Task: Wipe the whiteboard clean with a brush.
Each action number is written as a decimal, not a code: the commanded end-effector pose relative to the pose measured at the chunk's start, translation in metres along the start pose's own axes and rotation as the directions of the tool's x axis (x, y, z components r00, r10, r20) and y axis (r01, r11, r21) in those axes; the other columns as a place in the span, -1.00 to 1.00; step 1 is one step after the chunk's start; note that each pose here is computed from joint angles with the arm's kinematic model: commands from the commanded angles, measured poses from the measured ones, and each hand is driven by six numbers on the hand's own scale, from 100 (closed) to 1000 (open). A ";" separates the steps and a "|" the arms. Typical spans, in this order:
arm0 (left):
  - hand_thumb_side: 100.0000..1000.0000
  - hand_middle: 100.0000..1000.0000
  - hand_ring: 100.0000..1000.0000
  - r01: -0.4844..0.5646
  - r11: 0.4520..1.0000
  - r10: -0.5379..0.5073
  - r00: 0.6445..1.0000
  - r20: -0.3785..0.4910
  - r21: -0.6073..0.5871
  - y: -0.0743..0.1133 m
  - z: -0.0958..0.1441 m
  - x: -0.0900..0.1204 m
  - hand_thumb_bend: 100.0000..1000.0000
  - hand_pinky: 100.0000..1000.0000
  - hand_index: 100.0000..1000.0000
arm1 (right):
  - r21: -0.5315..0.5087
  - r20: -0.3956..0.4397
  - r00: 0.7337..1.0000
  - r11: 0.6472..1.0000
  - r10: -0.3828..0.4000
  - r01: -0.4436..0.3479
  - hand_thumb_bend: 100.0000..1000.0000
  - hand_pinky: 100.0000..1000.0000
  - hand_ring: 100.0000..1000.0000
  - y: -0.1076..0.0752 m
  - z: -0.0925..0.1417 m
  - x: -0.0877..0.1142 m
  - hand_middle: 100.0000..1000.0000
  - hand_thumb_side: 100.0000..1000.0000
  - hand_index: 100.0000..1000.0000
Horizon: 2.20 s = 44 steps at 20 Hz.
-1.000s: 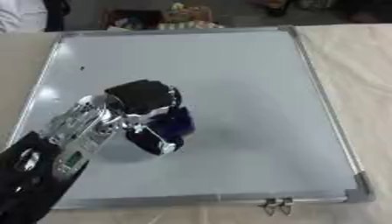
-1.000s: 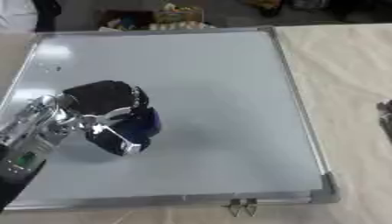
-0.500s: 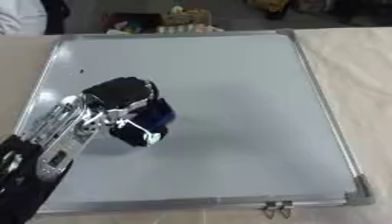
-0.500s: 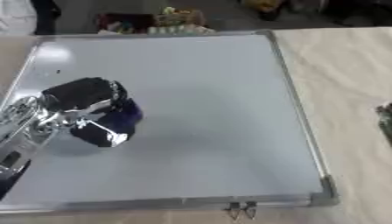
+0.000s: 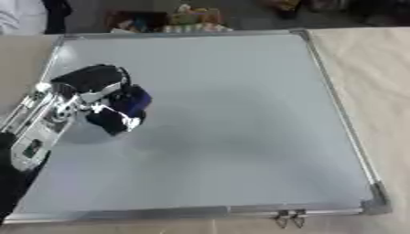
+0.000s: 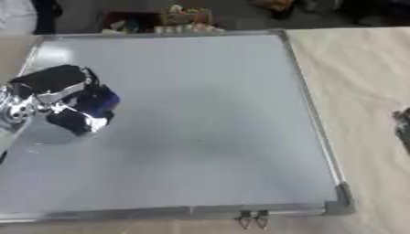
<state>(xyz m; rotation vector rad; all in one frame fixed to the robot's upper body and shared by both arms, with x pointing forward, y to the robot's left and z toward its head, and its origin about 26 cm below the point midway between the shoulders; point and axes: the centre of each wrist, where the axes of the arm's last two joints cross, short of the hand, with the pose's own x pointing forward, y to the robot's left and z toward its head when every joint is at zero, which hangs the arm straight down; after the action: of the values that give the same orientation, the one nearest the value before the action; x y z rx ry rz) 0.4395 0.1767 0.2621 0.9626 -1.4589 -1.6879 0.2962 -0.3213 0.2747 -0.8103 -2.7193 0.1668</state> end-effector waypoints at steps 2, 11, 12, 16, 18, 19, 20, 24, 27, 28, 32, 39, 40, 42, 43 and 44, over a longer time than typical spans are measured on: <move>-0.38 -0.26 -0.22 0.006 0.999 -0.002 0.996 -0.094 0.034 0.015 0.004 -0.026 -0.79 -0.49 -0.87 | -0.010 0.037 0.999 1.000 0.006 -0.006 -1.00 0.64 0.59 -0.004 -0.008 0.006 0.61 1.00 0.74; -0.39 -0.25 -0.21 -0.004 0.997 0.024 0.963 -0.269 0.075 0.019 0.007 -0.068 -0.78 -0.48 -0.87 | -0.013 0.047 0.999 1.000 0.004 -0.004 -1.00 0.64 0.59 -0.003 -0.010 0.006 0.61 1.00 0.74; -0.39 -0.26 -0.21 -0.002 0.997 0.026 0.957 -0.290 0.083 0.020 0.008 -0.073 -0.78 -0.48 -0.87 | -0.014 0.049 0.999 1.000 0.004 -0.003 -1.00 0.64 0.59 -0.003 -0.011 0.007 0.61 1.00 0.74; -0.40 -0.27 -0.22 0.005 0.991 0.044 0.930 -0.366 0.132 0.027 0.014 -0.092 -0.79 -0.49 -0.87 | -0.017 0.051 0.999 1.000 0.005 -0.004 -1.00 0.64 0.59 -0.003 -0.011 0.007 0.61 1.00 0.74; -0.40 -0.28 -0.23 0.001 0.987 0.061 0.920 -0.388 0.158 0.030 0.017 -0.098 -0.80 -0.50 -0.87 | -0.018 0.052 0.999 1.000 0.006 -0.005 -1.00 0.64 0.59 -0.003 -0.011 0.007 0.61 1.00 0.74; -0.40 -0.28 -0.23 -0.001 0.985 0.069 0.915 -0.398 0.170 0.032 0.018 -0.101 -0.80 -0.50 -0.87 | -0.019 0.053 0.999 1.000 0.006 -0.005 -1.00 0.64 0.59 -0.003 -0.011 0.007 0.61 1.00 0.74; -0.40 -0.28 -0.23 -0.004 0.984 0.078 0.909 -0.409 0.179 0.034 0.020 -0.104 -0.80 -0.50 -0.87 | -0.020 0.054 0.998 1.000 0.007 -0.006 -1.00 0.64 0.59 -0.003 -0.012 0.007 0.61 1.00 0.74; -0.40 -0.29 -0.24 -0.013 0.977 0.109 0.889 -0.445 0.213 0.039 0.023 -0.114 -0.81 -0.51 -0.87 | -0.022 0.061 0.998 1.000 0.006 -0.005 -1.00 0.64 0.59 -0.003 -0.013 0.007 0.61 1.00 0.74; -0.40 -0.29 -0.24 -0.010 0.973 0.121 0.874 -0.471 0.232 0.042 0.026 -0.120 -0.82 -0.51 -0.87 | -0.024 0.066 0.998 1.000 0.005 -0.004 -1.00 0.64 0.59 -0.003 -0.014 0.008 0.61 1.00 0.74; -0.40 -0.29 -0.24 -0.008 0.972 0.123 0.870 -0.477 0.237 0.044 0.027 -0.121 -0.82 -0.51 -0.87 | -0.024 0.066 0.998 1.000 0.006 -0.004 -1.00 0.64 0.59 -0.003 -0.014 0.008 0.61 1.00 0.74; -0.41 -0.29 -0.23 0.006 0.968 0.123 0.858 -0.499 0.250 0.051 0.029 -0.126 -0.82 -0.50 -0.87 | -0.025 0.067 0.998 1.000 0.006 -0.004 -1.00 0.64 0.59 -0.003 -0.014 0.008 0.61 1.00 0.74; -0.43 -0.28 -0.23 0.021 0.971 0.118 0.826 -0.551 0.240 0.059 0.033 -0.136 -0.81 -0.50 -0.87 | -0.027 0.071 0.997 1.000 0.005 -0.003 -1.00 0.64 0.59 -0.003 -0.015 0.008 0.61 1.00 0.74; -0.43 -0.28 -0.23 0.020 0.971 0.119 0.823 -0.555 0.238 0.059 0.033 -0.138 -0.80 -0.49 -0.86 | -0.027 0.071 0.997 1.000 0.005 -0.003 -1.00 0.64 0.59 -0.003 -0.015 0.008 0.61 1.00 0.74; -0.44 -0.30 -0.23 0.017 0.973 0.119 0.820 -0.561 0.231 0.058 0.033 -0.139 -0.79 -0.49 -0.86 | -0.028 0.070 0.998 1.000 0.006 -0.004 -1.00 0.65 0.59 -0.003 -0.015 0.008 0.61 1.00 0.74; -0.44 -0.31 -0.23 0.017 0.974 0.117 0.818 -0.563 0.227 0.058 0.033 -0.139 -0.79 -0.50 -0.86 | -0.028 0.070 0.998 1.000 0.006 -0.004 -1.00 0.65 0.59 -0.003 -0.015 0.008 0.61 1.00 0.74; -0.44 -0.31 -0.23 0.016 0.975 0.116 0.817 -0.565 0.223 0.057 0.033 -0.140 -0.80 -0.50 -0.86 | -0.028 0.070 0.998 1.000 0.005 -0.003 -1.00 0.65 0.59 -0.003 -0.015 0.008 0.61 1.00 0.74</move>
<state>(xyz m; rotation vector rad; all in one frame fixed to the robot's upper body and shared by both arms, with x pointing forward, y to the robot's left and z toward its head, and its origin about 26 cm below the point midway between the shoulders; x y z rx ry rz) 0.4850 0.2946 0.3147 1.3470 -1.2433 -1.0975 0.2975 -0.3175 0.2821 -0.8090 -2.7588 0.1506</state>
